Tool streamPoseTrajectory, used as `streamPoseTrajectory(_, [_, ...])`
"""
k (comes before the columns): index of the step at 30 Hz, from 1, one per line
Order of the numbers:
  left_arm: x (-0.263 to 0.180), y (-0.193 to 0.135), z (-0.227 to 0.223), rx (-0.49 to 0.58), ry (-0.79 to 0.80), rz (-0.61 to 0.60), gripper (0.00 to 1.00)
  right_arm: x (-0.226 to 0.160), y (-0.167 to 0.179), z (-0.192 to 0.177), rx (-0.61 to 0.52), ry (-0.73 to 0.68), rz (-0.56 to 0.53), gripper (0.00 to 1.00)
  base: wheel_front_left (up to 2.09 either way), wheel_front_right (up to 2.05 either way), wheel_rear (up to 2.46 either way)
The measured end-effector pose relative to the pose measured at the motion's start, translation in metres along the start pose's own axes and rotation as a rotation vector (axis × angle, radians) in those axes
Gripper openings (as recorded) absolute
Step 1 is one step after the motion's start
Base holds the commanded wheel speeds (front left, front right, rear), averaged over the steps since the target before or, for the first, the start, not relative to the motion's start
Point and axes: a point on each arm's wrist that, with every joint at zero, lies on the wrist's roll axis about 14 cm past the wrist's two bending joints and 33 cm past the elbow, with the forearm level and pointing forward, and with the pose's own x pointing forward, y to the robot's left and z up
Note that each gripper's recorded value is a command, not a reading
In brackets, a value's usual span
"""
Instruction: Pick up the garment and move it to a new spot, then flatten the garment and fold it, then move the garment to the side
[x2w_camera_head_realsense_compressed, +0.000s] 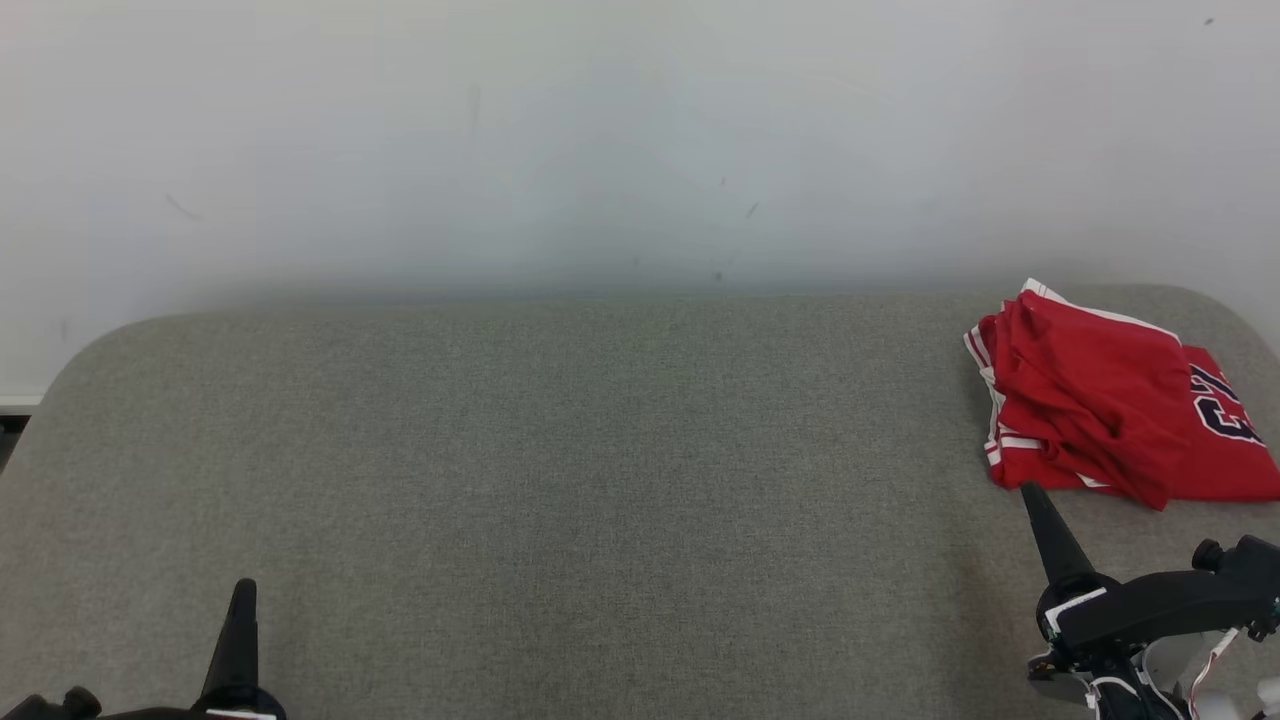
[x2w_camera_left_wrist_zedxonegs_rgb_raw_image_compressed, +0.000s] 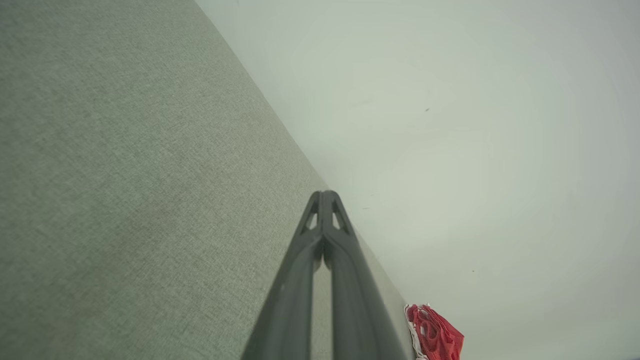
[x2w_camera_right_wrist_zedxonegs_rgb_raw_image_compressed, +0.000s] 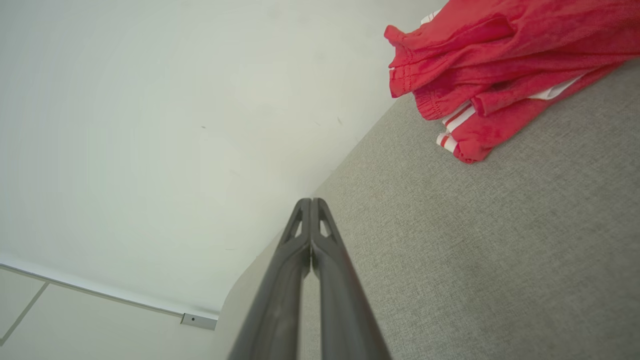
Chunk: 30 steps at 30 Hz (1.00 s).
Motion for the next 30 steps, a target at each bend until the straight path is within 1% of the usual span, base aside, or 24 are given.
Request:
streamPoseTrajectory(13, [0.005,-0.001,0.003,-0.15,-0.014,-0.007,0.0,0.005,0.003,0.002,0.13,0.0,0.014,0.0,0.0,0.0,0.0])
streamPoseTrajectory(30, [0.011,-0.004,0.009,-0.316,-0.037,-0.028,0.0,0.012,0.007,0.004,0.281,-0.001,0.035,0.0,0.0,0.0,0.0])
